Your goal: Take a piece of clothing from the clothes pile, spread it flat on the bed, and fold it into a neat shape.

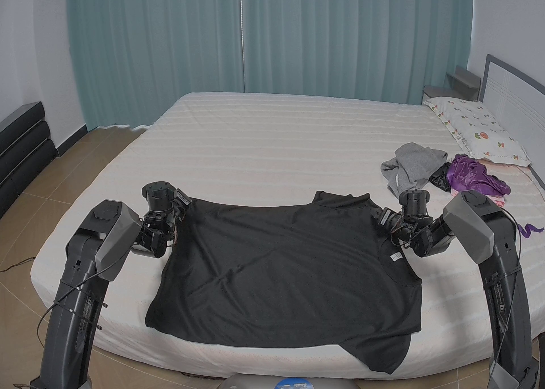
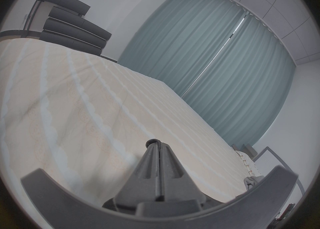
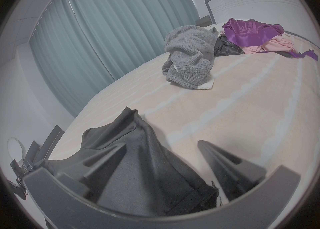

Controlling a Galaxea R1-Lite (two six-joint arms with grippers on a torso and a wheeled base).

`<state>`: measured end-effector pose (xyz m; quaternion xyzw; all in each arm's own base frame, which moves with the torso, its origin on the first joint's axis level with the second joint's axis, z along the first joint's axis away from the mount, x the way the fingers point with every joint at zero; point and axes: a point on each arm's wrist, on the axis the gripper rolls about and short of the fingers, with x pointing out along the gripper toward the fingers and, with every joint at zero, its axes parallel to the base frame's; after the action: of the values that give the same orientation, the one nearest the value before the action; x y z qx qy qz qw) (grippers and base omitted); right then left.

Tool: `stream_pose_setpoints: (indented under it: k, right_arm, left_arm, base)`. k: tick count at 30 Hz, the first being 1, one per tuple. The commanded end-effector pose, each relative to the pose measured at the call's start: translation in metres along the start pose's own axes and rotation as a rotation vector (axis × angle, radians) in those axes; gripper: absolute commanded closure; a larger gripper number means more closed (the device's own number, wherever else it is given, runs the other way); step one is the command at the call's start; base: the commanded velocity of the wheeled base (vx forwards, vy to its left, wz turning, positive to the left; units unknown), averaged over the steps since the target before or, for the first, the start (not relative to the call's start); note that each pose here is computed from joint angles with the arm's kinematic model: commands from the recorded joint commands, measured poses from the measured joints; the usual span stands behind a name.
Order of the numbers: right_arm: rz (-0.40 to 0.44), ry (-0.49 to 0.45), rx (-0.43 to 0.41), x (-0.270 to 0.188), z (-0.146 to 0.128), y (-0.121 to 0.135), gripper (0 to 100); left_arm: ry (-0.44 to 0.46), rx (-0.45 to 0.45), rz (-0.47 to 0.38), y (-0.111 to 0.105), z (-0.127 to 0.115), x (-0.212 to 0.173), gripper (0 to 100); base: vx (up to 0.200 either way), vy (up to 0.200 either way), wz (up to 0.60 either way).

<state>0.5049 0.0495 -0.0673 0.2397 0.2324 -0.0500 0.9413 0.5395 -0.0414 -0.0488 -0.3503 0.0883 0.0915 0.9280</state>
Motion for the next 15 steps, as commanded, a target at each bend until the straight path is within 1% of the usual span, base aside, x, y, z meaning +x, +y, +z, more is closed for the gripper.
stream_pose_setpoints:
  k: [1, 4, 7, 12, 15]
  right_arm:
    - [-0.004, 0.007, 0.001, 0.006, -0.007, -0.004, 100]
    - [-0.002, 0.001, 0.006, 0.01, -0.01, -0.005, 100]
    - [-0.006, -0.021, 0.01, 0.01, -0.007, -0.004, 100]
    - [-0.015, -0.087, 0.022, 0.011, 0.004, -0.004, 100]
    - [-0.001, -0.136, 0.03, 0.01, 0.013, -0.004, 100]
  left_arm:
    - [0.0, 0.0, 0.0, 0.0, 0.001, 0.0, 100]
    - [0.003, 0.0, -0.003, -0.002, -0.001, 0.0, 100]
    - [0.004, 0.001, -0.006, -0.003, -0.001, -0.001, 100]
    - [-0.009, 0.0, -0.012, -0.005, 0.001, 0.0, 100]
    - [-0.019, -0.003, -0.02, -0.008, 0.003, 0.001, 100]
  base:
    - [0.0, 0.0, 0.0]
    - [0.0, 0.0, 0.0]
    - [0.0, 0.0, 0.0]
    - [0.0, 0.0, 0.0]
    - [0.0, 0.0, 0.0]
